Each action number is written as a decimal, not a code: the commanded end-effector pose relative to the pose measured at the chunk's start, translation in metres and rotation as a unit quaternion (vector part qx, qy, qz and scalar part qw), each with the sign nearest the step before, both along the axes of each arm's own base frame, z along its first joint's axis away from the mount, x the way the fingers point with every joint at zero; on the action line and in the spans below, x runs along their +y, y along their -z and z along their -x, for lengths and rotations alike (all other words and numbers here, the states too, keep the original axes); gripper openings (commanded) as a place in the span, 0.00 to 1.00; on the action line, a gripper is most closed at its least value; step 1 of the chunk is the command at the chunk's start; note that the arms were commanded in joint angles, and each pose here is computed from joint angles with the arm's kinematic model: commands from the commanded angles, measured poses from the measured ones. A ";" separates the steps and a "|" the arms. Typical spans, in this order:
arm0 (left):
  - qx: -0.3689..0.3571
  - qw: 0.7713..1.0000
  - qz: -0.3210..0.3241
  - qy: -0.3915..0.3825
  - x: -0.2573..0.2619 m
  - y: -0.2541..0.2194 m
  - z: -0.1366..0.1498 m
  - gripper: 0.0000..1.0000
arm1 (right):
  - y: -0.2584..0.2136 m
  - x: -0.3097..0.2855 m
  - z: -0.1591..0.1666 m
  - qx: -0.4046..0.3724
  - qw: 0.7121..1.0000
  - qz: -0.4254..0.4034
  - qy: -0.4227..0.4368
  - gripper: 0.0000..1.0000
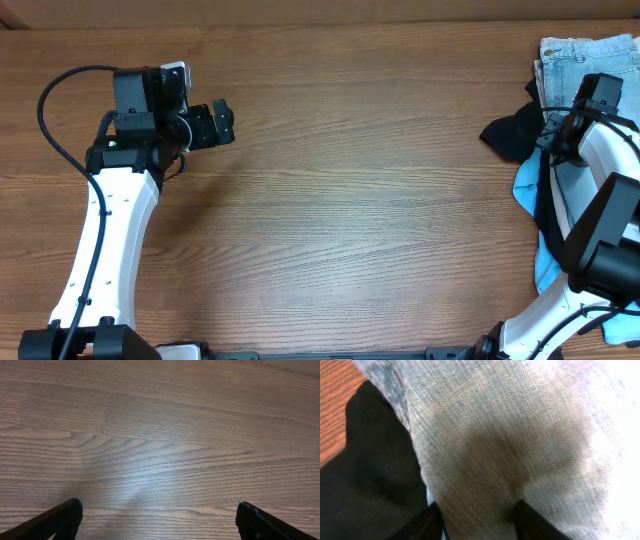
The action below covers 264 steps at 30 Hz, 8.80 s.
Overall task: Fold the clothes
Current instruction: 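Grasp the light blue denim shorts on the stack with the right gripper, then pull the denim shorts off the stack onto the table center, then reach both grippers to the waistband of the denim shorts, then grasp the shorts and spread them flat, left gripper pulling leftward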
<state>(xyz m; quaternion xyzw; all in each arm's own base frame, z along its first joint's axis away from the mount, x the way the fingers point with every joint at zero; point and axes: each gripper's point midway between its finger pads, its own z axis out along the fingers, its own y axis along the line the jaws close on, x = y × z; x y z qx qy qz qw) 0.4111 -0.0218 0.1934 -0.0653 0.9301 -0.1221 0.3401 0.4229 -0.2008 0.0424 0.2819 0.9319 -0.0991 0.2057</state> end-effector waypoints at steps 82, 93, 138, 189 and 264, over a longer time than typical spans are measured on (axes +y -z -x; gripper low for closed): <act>-0.089 0.996 -0.007 -0.003 0.004 -0.047 -0.019 1.00 | -0.094 0.102 -0.018 -0.072 0.981 -0.108 -0.143 0.04; -0.094 0.995 -0.021 -0.008 0.019 -0.048 -0.021 1.00 | -0.111 0.339 0.028 -0.005 0.913 -0.158 -0.376 0.04; -0.067 0.996 -0.055 0.000 0.037 -0.035 -0.010 1.00 | -0.008 0.254 0.050 0.069 0.916 -0.232 -0.321 0.40; -0.065 0.964 -0.078 0.244 -0.064 0.022 -0.029 1.00 | -0.121 0.353 0.067 0.014 0.925 -0.211 -0.315 0.81; 0.318 0.943 0.000 -0.099 0.091 0.141 -0.007 1.00 | 0.031 0.476 0.209 0.263 0.888 -0.280 -0.253 0.69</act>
